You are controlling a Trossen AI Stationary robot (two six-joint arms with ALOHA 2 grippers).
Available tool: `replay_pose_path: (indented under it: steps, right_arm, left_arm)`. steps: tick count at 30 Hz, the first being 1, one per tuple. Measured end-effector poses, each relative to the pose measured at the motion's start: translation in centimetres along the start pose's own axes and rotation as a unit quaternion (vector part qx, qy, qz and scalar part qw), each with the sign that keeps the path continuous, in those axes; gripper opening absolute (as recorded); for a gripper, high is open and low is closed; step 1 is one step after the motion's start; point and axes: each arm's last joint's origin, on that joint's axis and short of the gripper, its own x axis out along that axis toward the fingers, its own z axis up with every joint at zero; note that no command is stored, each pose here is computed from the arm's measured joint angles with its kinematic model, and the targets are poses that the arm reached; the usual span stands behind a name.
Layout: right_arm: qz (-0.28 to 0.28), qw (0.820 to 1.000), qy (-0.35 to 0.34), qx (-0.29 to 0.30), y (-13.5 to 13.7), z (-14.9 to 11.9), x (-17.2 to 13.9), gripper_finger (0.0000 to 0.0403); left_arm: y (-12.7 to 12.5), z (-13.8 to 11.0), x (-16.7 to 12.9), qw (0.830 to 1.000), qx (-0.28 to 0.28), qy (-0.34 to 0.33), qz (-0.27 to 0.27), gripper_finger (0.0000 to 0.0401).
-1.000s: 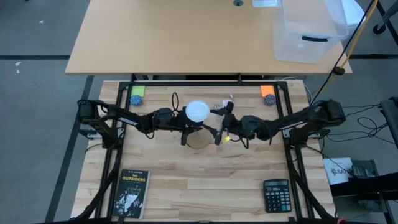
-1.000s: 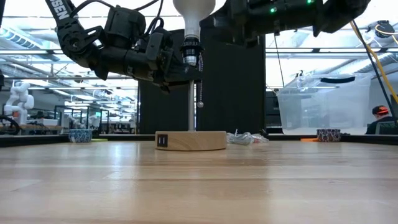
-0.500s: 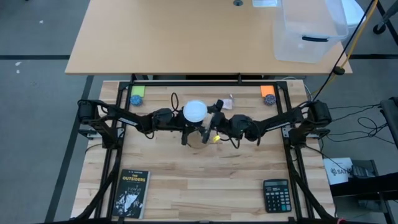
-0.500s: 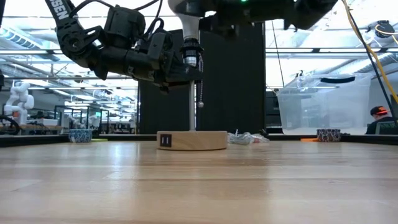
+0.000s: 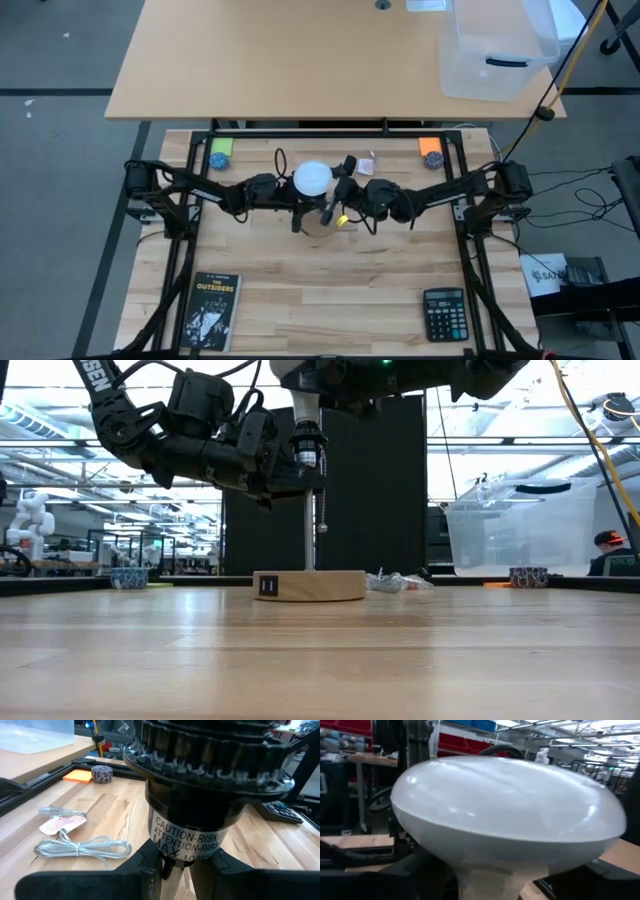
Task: Screw lightbulb
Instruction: Remove the lightbulb from the lamp
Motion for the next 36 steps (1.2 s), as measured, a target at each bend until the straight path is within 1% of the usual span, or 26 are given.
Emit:
replay_pose_path:
  steps: [4,8,12,18,24,29,31,34,36]
  right_arm:
    - [0.017,1.000,0.005,-0.001,-0.3,0.0,0.1,0.0240]
    - [0.037,0.999,0.010,0.001,-0.7,-0.2,0.3,0.0210]
    - [0.065,0.998,0.017,0.003,-1.3,-0.4,0.5,0.0200]
    - [0.141,0.990,0.025,-0.009,-2.6,-0.2,0.7,0.0197]
    - [0.223,0.974,0.029,-0.016,-4.2,0.1,0.7,0.0197]
    - [0.286,0.958,0.021,-0.007,-5.5,-0.1,0.9,0.0197]
    - [0.316,0.949,0.018,-0.002,-5.7,-0.1,0.9,0.0197]
    - [0.367,0.930,0.008,0.005,-5.7,0.0,0.7,0.0197]
    - [0.400,0.917,0.002,0.011,-5.6,0.3,0.7,0.0197]
  left_arm:
    - [-0.1,0.0,0.0,1.000,0.005,0.001,-0.005,0.0071]
    - [-0.2,-0.1,0.0,1.000,0.006,0.003,-0.014,0.0071]
    - [-0.3,-0.1,0.0,0.999,0.015,0.005,-0.039,0.0071]
    - [-0.5,-0.1,0.0,0.997,0.029,0.008,-0.078,0.0071]
    - [-0.7,-0.1,0.0,0.994,0.033,0.013,-0.107,0.0071]
    - [-0.9,-0.2,0.0,0.992,0.042,0.014,-0.122,0.0071]
    - [-1.0,-0.2,0.0,0.990,0.044,0.015,-0.134,0.0071]
    - [-1.2,-0.3,-0.1,0.986,0.051,0.018,-0.158,0.0070]
    - [-1.3,-0.9,-0.1,0.984,0.049,0.039,-0.167,0.0069]
